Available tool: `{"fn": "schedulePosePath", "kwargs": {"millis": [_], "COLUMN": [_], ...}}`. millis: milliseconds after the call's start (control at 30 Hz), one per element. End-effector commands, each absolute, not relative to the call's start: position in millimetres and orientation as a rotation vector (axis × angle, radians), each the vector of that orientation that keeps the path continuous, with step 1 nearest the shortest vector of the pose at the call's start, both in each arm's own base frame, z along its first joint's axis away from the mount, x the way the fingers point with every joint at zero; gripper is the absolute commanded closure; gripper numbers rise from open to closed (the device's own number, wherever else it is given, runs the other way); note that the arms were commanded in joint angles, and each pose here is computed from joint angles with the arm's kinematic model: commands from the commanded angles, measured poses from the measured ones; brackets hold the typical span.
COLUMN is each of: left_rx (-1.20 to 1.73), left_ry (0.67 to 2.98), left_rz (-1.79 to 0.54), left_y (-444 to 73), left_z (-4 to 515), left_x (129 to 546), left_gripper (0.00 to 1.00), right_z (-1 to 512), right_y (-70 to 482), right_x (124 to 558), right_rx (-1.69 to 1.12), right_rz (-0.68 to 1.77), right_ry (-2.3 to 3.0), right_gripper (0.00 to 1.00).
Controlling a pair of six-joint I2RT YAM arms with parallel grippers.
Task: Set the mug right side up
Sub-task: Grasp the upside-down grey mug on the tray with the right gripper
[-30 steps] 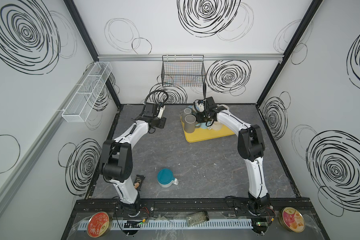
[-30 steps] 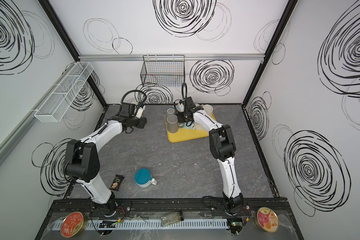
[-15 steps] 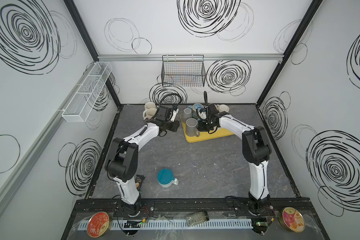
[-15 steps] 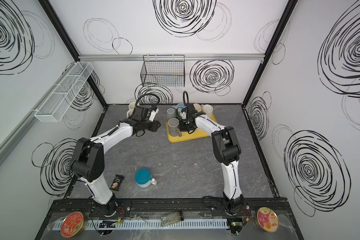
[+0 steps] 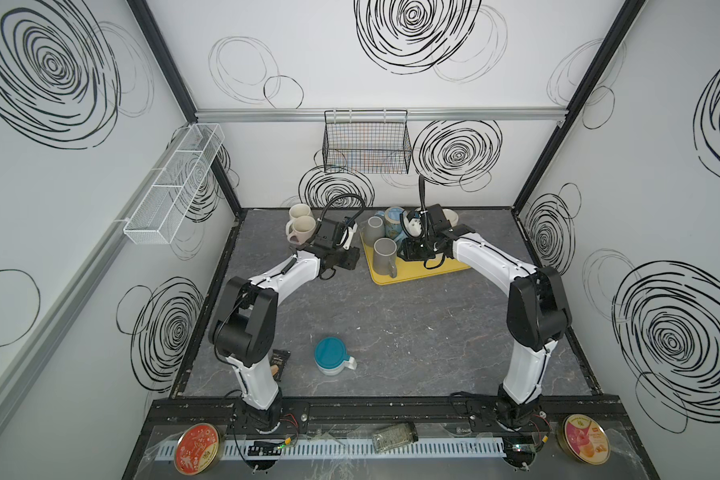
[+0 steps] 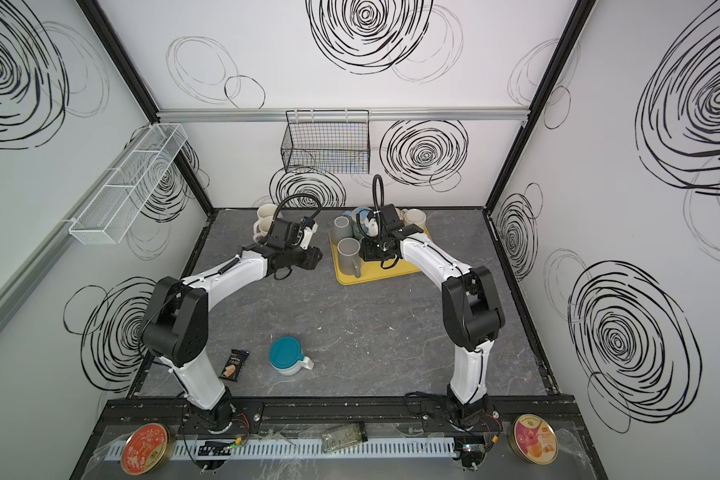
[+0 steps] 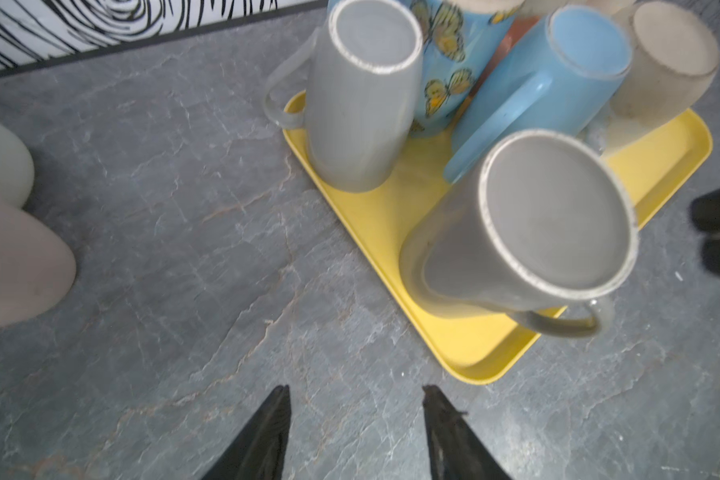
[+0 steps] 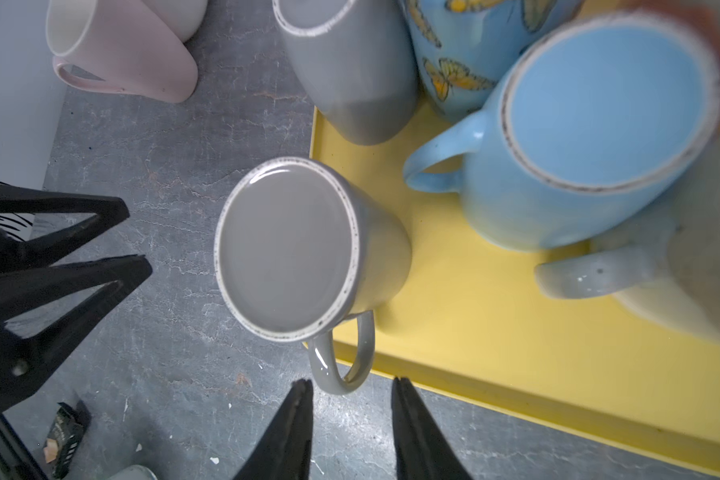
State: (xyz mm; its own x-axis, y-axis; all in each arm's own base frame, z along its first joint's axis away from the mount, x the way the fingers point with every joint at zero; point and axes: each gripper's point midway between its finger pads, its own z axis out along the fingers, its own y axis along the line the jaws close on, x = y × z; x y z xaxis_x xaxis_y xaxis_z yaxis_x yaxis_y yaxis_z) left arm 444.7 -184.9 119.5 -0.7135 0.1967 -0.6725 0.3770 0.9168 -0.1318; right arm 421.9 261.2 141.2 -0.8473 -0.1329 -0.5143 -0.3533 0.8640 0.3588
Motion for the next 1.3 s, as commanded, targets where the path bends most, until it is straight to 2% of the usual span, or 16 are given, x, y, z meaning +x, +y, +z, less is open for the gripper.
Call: {"fn": "schedulePosePath", "kwargs": {"millis": [0, 133, 267, 767, 967, 1133, 1267], "left_rx": [0.343, 0.331, 0.320, 0.331, 0.342, 0.345, 0.344], "left_ry": [2.321, 2.321, 2.320, 2.338, 2.339, 2.345, 2.341], "left_rz": [-0.332, -0.344, -0.372, -0.418, -0.432, -0.430, -0.427], "left_y": [-173, -170, -171, -181, -187, -189, -189], "left_z": [141, 139, 136, 121, 119, 118, 120], "left_x": [443, 433, 426, 419, 419, 417, 416], "left_gripper": [0.44, 0.44, 0.44, 0.44, 0.44, 0.44, 0.44], "right_z": [146, 148, 139, 104, 90, 83, 84], "right_y": [262, 278, 291, 297, 295, 293, 292], "right_x": [410, 406, 409, 417, 419, 421, 423], "right_rx": [-0.411, -0.464, -0.495, -0.568, -0.575, -0.588, -0.596], "right_rz": [0.547, 0.542, 0.541, 0.368, 0.318, 0.284, 0.260], "right_ry": [2.567, 2.553, 2.572, 2.665, 2.683, 2.690, 2.679], "right_gripper": [0.59, 0.53, 0.50, 0.52, 0.64, 0.69, 0.84]}}
